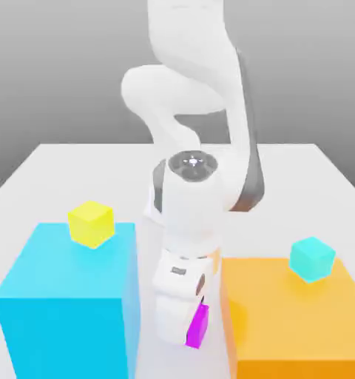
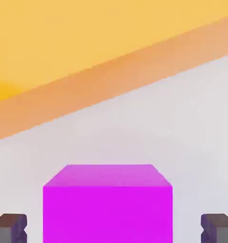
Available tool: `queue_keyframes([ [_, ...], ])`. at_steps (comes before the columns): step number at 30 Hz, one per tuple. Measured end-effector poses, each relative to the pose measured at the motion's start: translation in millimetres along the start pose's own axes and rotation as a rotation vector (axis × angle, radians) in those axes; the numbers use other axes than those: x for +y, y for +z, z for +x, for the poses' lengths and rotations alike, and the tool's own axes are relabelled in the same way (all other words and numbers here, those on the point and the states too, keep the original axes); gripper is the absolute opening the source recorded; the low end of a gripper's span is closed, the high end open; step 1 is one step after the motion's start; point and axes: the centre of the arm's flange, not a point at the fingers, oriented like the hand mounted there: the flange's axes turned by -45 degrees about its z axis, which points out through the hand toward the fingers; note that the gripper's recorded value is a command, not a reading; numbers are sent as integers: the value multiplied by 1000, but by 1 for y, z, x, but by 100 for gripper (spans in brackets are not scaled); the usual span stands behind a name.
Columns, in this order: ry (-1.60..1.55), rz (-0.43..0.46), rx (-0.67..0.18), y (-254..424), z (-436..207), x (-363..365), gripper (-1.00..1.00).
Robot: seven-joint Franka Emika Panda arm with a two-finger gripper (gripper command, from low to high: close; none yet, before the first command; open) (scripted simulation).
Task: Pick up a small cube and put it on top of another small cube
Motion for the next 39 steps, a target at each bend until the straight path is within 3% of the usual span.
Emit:
queue_keyframes([
  [6,0,2,0,-1,0,0,-100],
  [17,-14,7,-30,-68,17,1,-100],
  [21,214,12,-73,-103,16,23,-100],
  [27,618,22,-69,-177,0,49,-100],
  [33,970,-13,-72,-251,-48,65,-100],
  [39,1351,-4,-17,-320,-122,61,-100],
])
